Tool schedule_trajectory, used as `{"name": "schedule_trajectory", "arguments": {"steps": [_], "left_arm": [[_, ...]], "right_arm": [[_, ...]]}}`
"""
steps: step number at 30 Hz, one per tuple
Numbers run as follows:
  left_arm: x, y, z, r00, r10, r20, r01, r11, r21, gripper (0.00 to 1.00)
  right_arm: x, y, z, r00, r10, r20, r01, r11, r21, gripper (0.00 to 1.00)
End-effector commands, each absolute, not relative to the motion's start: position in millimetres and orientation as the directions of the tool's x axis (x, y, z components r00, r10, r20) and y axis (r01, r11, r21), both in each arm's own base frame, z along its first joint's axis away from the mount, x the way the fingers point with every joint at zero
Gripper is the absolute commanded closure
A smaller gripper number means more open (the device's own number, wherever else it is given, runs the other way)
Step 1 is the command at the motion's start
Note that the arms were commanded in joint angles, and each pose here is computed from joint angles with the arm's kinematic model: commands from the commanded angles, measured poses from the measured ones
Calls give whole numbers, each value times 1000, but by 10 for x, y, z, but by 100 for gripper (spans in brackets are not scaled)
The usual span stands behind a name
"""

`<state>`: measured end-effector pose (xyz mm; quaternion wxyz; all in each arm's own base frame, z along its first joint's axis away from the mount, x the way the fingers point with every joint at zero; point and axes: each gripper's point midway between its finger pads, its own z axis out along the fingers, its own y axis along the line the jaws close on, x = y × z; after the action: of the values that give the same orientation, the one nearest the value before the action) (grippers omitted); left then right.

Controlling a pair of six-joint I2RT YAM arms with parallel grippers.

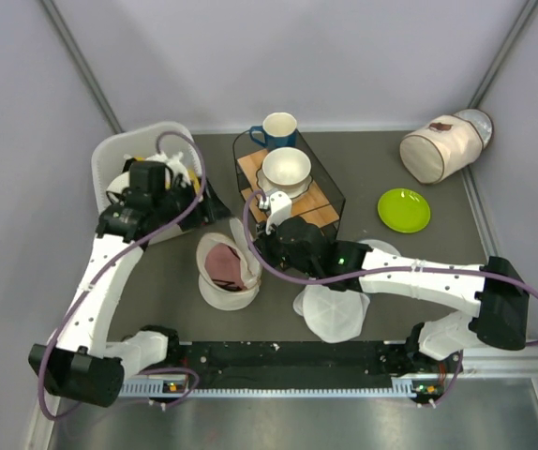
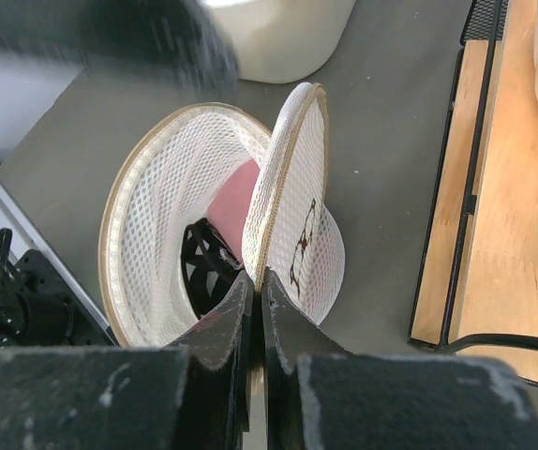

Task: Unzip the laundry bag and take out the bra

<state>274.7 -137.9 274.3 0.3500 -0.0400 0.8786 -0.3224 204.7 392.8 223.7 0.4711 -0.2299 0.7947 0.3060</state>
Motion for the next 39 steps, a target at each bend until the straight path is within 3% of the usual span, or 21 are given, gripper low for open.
{"name": "schedule_trajectory", "arguments": {"steps": [1,8,13,20,25,32,36,39], "left_arm": [[2351,-1829,2598,-847,-218,-485,229,674,-702,32],[2256,-1627,1946,-877,-268,-400,54,771,-634,42],[2250,-1386,1615,-870,-276,-410,-25,852,-522,47],[2307,-1338,1230,-889,-246,-385,-50,890,-454,42],[2438,-1176,954,-844,-272,-463,-122,937,-328,37],[2410,-1226,620,-848,-270,-457,-143,945,-295,29],[2408,-1279,399,-864,-266,-427,-149,946,-288,32],[2405,-1295,269,-880,-264,-394,-163,949,-272,40]], "right_arm": [[2097,3963,2376,-437,-49,-898,-657,699,281,100],[2068,3941,2356,-451,-37,-892,-652,696,301,100],[2072,3873,2372,-451,-23,-892,-639,706,305,100],[2078,3878,2365,-453,-22,-891,-636,709,306,100],[2076,3875,2355,-456,-22,-890,-634,710,307,100],[2076,3875,2330,-459,-30,-888,-633,713,303,100],[2082,3907,2359,-457,-30,-889,-637,708,304,100],[2077,3917,2356,-457,-33,-889,-640,707,303,100]]}}
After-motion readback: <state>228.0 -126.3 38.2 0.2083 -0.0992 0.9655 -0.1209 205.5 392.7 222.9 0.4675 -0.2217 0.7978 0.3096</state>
